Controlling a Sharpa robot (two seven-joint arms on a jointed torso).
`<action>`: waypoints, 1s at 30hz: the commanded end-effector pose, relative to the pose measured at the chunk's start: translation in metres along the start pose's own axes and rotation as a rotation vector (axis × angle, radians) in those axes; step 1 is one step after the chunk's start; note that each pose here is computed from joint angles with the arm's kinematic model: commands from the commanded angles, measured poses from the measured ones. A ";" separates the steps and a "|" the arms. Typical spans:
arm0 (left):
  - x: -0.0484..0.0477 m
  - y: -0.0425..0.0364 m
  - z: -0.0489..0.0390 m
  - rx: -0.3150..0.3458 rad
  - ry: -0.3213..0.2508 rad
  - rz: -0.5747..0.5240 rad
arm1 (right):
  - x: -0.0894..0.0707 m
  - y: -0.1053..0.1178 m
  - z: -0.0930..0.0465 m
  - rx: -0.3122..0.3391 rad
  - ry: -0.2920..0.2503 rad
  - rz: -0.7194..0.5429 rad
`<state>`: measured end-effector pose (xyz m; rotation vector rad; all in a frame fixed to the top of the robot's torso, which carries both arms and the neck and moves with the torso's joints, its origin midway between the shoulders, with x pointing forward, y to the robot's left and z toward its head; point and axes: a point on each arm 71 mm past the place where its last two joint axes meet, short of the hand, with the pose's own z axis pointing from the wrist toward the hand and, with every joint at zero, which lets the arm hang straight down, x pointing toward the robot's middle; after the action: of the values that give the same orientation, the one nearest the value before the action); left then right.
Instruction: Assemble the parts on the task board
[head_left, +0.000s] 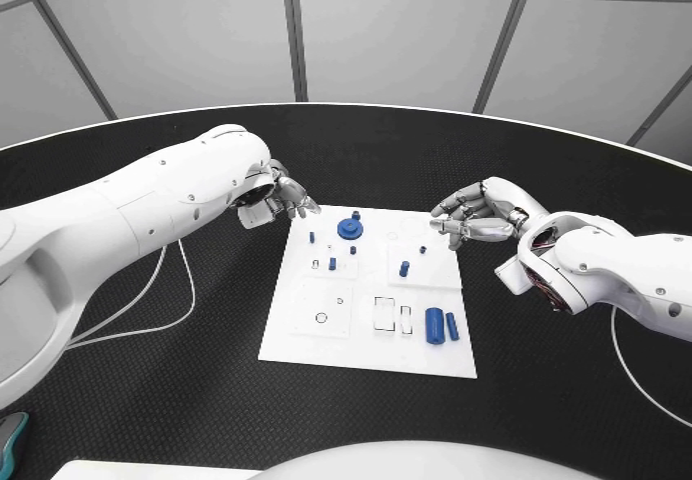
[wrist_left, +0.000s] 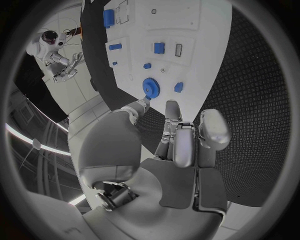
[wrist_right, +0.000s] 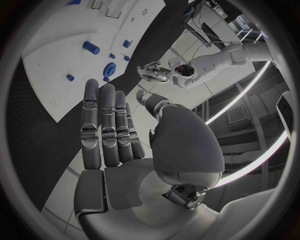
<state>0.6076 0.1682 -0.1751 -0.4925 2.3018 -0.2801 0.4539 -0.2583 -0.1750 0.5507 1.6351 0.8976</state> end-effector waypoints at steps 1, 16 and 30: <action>0.0021 0.0001 0.0037 -0.009 0.000 0.004 | 0.001 0.001 0.000 -0.001 0.001 0.000; 0.0125 0.0069 0.0169 -0.046 0.018 0.005 | 0.003 0.003 0.001 -0.007 0.006 0.002; 0.0143 0.0181 0.0243 -0.076 0.013 -0.003 | 0.004 0.004 0.001 -0.009 0.008 0.003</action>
<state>0.6110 0.1769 -0.2071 -0.5337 2.3311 -0.1990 0.4537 -0.2527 -0.1747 0.5439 1.6376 0.9103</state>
